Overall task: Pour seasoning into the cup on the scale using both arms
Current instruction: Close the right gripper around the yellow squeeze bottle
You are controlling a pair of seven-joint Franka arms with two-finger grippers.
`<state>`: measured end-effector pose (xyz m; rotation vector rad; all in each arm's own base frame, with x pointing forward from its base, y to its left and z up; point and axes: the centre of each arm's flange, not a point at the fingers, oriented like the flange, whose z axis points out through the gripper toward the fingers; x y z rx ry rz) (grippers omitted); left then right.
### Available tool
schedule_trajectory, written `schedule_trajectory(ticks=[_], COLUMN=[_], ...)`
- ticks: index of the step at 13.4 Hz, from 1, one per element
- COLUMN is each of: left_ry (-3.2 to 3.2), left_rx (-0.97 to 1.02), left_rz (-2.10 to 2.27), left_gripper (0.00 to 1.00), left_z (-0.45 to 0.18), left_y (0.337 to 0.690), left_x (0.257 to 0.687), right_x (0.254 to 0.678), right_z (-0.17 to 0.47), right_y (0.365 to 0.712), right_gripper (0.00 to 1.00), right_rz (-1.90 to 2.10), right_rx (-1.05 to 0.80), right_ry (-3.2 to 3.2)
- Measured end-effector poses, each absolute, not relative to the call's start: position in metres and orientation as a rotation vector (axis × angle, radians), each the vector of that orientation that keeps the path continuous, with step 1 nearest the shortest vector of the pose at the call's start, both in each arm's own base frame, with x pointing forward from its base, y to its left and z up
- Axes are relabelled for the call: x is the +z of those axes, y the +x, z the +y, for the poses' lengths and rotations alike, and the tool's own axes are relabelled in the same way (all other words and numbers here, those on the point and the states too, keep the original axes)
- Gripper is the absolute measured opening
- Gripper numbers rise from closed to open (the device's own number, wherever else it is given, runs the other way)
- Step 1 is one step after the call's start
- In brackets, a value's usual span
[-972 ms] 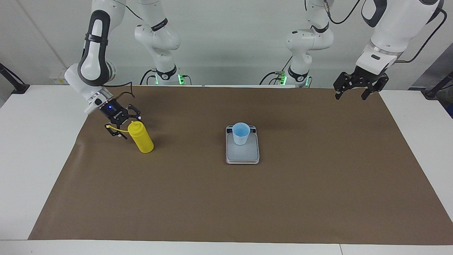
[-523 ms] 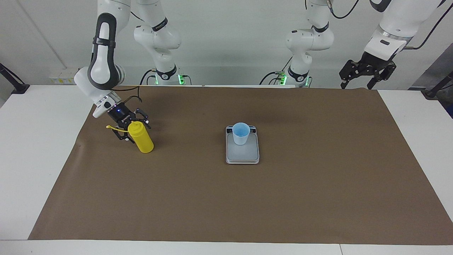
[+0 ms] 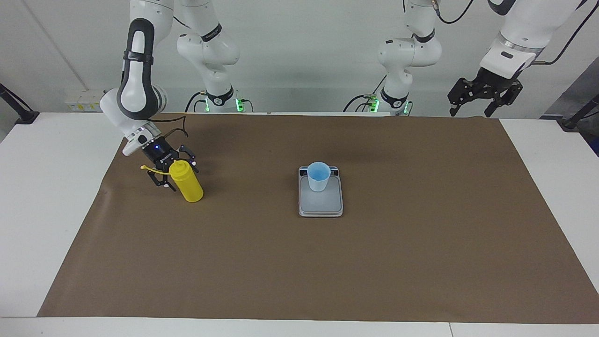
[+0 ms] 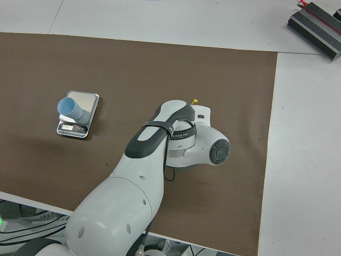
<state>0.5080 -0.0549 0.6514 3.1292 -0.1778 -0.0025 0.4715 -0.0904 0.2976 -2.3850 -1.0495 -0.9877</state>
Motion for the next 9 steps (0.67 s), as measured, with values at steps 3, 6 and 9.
schedule_trajectory(ticks=[3, 6, 9], left_ry=[3.130, 3.130, 3.131], left_rx=[-0.007, -0.007, -0.008], left_rz=[-0.180, -0.180, -0.153], left_gripper=[1.00, 1.00, 1.00], left_z=[-0.0556, -0.0559, -0.0469], left_y=[0.5079, 0.5078, 0.5087], left_x=[0.6500, 0.6500, 0.6498], right_x=[0.2974, 0.2981, 0.2992], right_z=[-0.0853, -0.0824, -0.0823], right_y=[0.4726, 0.4737, 0.4751], right_gripper=[0.96, 0.81, 0.62], right_rz=[-1.062, -1.071, -1.079], right_rx=[-0.984, -0.984, -0.989], right_ry=[-2.377, -2.372, -2.370])
